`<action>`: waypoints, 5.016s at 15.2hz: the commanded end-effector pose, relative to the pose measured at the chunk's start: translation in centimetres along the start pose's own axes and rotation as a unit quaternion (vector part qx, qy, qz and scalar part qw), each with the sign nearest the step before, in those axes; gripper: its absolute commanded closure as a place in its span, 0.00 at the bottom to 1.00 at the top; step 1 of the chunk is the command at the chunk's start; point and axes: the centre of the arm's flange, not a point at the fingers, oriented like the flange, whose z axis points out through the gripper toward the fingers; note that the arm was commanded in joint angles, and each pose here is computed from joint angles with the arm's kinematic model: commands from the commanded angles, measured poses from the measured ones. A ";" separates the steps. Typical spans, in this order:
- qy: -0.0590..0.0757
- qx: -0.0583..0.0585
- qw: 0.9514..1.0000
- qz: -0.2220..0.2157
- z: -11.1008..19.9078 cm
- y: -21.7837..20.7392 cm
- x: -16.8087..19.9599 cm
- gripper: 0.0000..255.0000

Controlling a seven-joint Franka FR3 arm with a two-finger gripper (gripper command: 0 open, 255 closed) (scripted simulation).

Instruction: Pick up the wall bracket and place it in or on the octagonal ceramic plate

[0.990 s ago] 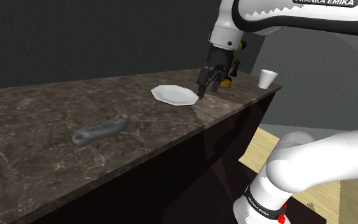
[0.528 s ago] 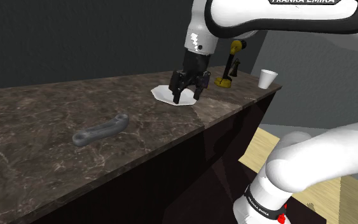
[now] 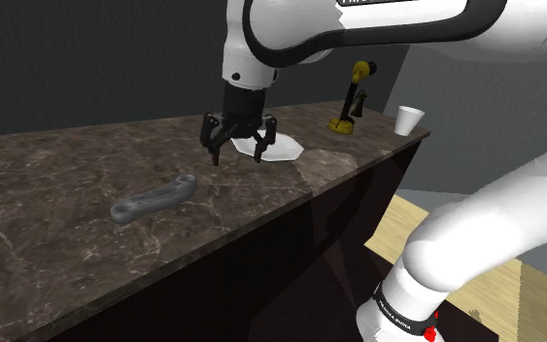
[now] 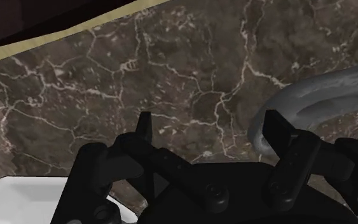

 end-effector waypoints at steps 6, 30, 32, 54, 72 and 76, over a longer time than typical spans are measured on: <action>-0.004 -0.005 0.995 0.095 2.4 -8.5 2.9 0.00; -0.005 -0.006 0.992 0.127 7.2 -11.2 4.2 1.00; -0.005 -0.006 0.992 0.127 7.2 -11.2 4.2 1.00; -0.005 -0.006 0.992 0.127 -1.4 -8.0 6.3 1.00; -0.005 -0.006 0.992 0.127 -2.2 12.4 18.5 1.00; -0.005 -0.006 0.992 0.127 -2.4 17.0 21.2 1.00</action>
